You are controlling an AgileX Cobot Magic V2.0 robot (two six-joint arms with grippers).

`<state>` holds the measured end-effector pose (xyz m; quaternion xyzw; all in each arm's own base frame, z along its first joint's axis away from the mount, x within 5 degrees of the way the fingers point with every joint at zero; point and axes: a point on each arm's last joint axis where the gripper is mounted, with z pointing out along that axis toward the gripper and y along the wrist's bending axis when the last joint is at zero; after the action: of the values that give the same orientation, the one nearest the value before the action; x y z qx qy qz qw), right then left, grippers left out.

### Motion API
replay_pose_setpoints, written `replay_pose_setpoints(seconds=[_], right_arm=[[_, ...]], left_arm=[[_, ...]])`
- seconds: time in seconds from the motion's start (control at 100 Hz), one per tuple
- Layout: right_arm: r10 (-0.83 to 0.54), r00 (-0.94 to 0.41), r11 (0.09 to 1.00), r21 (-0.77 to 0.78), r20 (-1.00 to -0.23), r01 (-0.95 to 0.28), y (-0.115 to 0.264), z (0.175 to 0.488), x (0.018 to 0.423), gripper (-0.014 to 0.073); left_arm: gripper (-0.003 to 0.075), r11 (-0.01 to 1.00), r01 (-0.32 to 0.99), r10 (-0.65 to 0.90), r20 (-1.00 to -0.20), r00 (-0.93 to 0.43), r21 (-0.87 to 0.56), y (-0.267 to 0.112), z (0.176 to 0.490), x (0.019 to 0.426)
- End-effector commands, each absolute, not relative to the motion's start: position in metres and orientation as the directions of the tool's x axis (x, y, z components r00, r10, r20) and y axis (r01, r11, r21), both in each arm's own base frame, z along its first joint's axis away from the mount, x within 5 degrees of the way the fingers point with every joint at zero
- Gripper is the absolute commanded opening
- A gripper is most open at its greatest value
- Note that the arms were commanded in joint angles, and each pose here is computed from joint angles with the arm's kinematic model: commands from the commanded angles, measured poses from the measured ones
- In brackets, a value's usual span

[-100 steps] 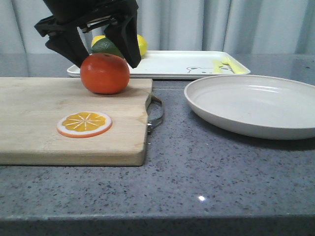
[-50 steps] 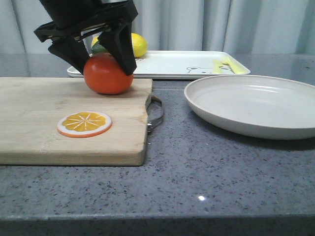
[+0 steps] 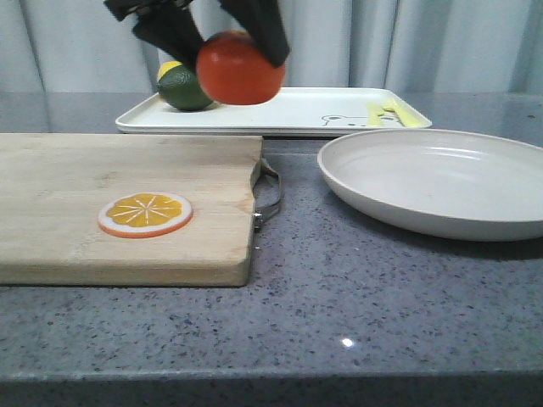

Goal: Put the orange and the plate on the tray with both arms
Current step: 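Lift the orange with the left gripper and lower it onto the plate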

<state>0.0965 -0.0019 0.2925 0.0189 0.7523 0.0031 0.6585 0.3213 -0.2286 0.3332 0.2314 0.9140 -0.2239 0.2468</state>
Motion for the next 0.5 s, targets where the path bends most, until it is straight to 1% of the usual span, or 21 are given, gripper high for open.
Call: replay_pose_setpoints(seconds=[0.0,0.1,0.17,0.49], right_arm=[[0.024,-0.039,1.0,0.024,-0.999,0.02,-0.002,0.31,0.098,-0.0056],[0.024,-0.039,1.0,0.024,-0.999,0.02,-0.002,0.31,0.098,-0.0056],[0.024,-0.039,1.0,0.024,-0.999,0.02,-0.002,0.31,0.098,-0.0056],[0.024,-0.046,1.0,0.024,-0.999,0.02,-0.002,0.309,0.098,-0.0056]], left_arm=[[0.0342,0.739,0.594,0.269,-0.669,-0.693,-0.318,-0.243,0.371,0.305],[0.0342,0.711,0.629,0.266,-0.707,-0.655,-0.315,-0.26,0.375,0.296],[0.0342,0.694,0.647,0.273,-0.716,-0.642,-0.315,-0.27,0.373,0.291],[0.0342,0.641,0.69,0.352,-0.671,-0.653,-0.335,-0.319,0.34,0.284]])
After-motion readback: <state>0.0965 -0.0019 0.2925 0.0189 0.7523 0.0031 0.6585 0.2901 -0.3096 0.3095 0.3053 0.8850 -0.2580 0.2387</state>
